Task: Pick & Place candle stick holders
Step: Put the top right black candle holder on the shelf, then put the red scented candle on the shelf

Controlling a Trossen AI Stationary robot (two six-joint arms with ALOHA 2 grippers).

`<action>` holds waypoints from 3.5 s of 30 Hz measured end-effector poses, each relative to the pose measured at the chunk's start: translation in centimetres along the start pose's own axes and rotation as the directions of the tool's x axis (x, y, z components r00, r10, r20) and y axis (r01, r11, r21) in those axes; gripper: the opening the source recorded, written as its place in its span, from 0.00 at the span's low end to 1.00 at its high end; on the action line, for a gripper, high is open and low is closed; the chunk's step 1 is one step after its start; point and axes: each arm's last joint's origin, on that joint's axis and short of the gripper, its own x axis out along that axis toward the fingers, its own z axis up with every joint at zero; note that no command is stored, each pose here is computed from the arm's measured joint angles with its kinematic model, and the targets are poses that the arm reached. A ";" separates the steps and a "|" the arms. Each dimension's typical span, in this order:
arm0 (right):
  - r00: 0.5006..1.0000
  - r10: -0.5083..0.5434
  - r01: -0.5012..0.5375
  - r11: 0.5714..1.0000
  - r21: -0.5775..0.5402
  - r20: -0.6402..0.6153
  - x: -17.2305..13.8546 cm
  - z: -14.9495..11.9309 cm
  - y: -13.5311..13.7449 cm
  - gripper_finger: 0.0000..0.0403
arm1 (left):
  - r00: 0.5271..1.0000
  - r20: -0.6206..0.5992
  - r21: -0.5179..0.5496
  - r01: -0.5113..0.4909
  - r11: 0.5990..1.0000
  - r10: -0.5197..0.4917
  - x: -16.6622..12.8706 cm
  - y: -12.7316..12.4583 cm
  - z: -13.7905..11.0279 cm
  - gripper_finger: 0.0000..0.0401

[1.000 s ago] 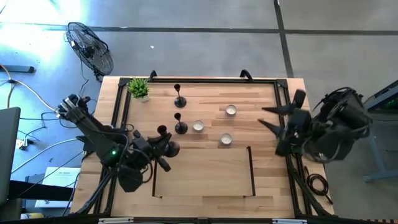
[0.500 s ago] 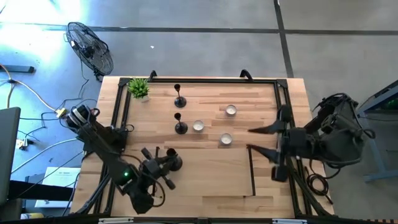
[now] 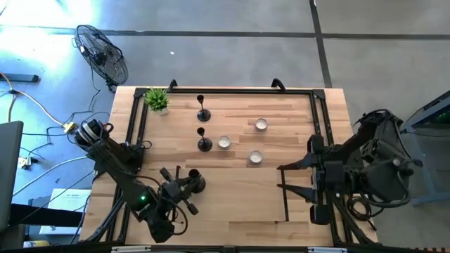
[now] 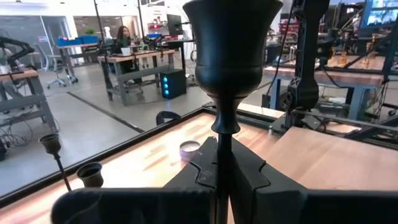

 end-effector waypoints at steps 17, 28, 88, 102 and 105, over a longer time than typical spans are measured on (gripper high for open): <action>1.000 -0.002 0.002 1.000 -0.003 -0.002 0.2 -0.1 0.2 0.41 | 0.999 -0.040 -0.010 0.026 1.000 -0.027 0.0 0.9 -0.9 0.06; 1.000 -0.002 0.002 1.000 -0.001 0.000 0.2 -0.1 0.2 0.41 | 0.998 -0.051 0.006 0.034 0.999 -0.034 0.0 0.9 -1.0 0.08; 1.000 0.007 -0.007 1.000 0.025 -0.001 0.2 -0.1 0.2 0.41 | 0.987 -0.131 0.026 0.093 0.995 -0.089 0.0 0.8 -1.0 0.68; 1.000 0.006 -0.006 1.000 0.025 -0.001 0.2 -0.1 0.2 0.41 | 0.972 -0.187 0.020 0.148 0.989 -0.141 -0.1 1.5 0.3 0.80; 1.000 0.006 -0.006 1.000 0.025 -0.001 0.2 -0.1 0.2 0.41 | 0.963 -0.214 0.021 0.172 0.985 -0.164 -0.1 1.6 0.6 0.80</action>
